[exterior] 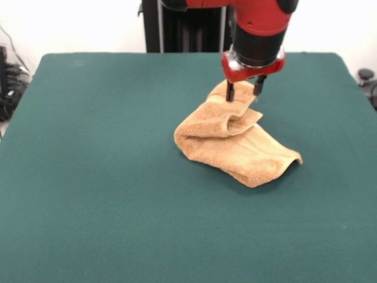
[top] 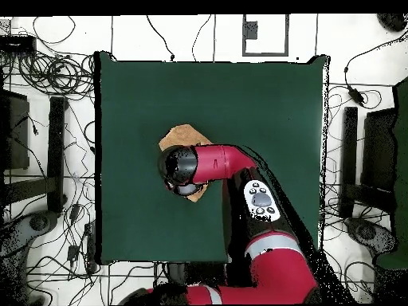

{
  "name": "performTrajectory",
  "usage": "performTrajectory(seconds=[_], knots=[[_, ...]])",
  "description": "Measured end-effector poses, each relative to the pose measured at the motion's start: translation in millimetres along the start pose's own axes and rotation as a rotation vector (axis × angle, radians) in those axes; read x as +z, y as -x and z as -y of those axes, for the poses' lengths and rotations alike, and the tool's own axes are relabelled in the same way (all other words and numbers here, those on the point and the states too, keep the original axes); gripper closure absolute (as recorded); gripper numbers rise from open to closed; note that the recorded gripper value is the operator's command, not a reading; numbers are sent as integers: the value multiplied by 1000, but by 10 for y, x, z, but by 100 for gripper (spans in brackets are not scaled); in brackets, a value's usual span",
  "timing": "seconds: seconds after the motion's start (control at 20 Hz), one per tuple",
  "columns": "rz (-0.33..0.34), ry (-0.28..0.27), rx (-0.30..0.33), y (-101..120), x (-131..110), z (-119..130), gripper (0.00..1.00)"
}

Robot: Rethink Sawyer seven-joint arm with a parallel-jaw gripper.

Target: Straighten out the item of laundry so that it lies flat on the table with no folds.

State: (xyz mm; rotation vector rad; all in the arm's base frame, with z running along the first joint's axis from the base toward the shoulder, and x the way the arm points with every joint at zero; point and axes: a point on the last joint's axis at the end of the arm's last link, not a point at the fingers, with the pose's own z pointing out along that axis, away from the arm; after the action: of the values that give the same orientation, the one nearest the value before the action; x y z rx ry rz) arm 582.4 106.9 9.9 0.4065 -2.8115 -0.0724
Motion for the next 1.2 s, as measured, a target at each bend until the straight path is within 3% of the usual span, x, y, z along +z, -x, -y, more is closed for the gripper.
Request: performTrajectory(seconds=[0.65, 1.2], knots=[[45, -12, -42, 86, 26, -313, 0], [62, -4, -44, 29, 107, -373, 0]])
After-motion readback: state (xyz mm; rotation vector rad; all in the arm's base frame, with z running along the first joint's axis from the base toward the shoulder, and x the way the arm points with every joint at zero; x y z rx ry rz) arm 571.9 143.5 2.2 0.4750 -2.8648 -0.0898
